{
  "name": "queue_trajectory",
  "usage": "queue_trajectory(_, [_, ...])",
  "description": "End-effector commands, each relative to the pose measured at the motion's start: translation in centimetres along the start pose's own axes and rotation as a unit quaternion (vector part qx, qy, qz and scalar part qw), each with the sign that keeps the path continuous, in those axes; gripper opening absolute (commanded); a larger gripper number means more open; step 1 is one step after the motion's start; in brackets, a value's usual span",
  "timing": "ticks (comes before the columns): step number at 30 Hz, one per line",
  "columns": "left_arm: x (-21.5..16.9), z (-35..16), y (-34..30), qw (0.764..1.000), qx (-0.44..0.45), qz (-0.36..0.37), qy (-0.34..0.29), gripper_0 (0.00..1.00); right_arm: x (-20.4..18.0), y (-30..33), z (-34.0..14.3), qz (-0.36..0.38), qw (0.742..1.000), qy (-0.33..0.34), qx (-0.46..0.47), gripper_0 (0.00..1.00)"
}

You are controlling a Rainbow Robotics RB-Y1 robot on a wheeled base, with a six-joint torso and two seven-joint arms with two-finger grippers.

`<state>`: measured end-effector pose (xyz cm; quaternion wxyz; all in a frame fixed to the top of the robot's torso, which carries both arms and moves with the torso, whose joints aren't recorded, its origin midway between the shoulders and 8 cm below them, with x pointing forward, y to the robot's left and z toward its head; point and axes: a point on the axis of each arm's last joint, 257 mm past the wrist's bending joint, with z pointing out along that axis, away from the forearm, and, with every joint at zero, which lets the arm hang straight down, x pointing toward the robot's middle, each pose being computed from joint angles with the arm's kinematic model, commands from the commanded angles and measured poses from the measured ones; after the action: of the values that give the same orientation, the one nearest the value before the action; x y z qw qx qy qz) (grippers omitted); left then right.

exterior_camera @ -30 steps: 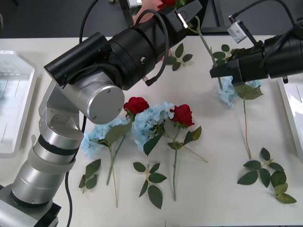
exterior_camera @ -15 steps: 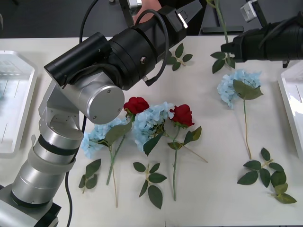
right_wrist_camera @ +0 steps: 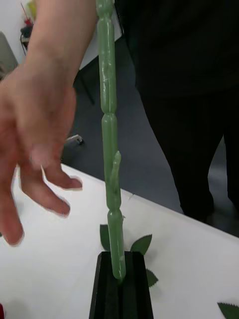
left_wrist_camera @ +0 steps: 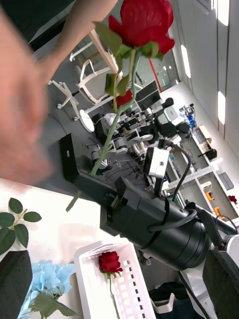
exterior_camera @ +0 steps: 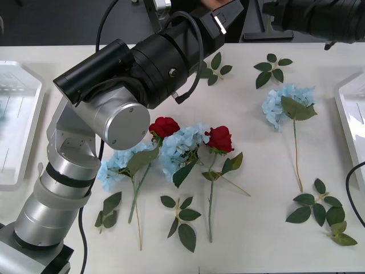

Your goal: Place the red flowers into the right box and the blue flowers into the left box. If a person shows an open palm, hand one flower to the person first, then continue sorting.

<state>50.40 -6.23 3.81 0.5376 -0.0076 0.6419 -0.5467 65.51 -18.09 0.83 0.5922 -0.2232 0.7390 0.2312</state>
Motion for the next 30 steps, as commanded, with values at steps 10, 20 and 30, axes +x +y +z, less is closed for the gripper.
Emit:
queue_trajectory(10, [-0.4,0.9,-4.1,0.999,0.040,-0.015,-0.006,1.00,-5.4,2.5,0.3,-0.032,0.998,-0.059,-0.017,0.00])
queue_trajectory(20, [-0.4,0.9,-4.1,0.999,0.040,-0.015,-0.006,1.00,-4.5,3.2,0.0,-0.041,0.996,-0.075,-0.017,0.00])
queue_trajectory(30, [-0.4,0.9,-4.1,0.999,0.040,-0.015,-0.006,1.00,-4.4,3.3,0.0,-0.044,0.996,-0.073,-0.019,0.00])
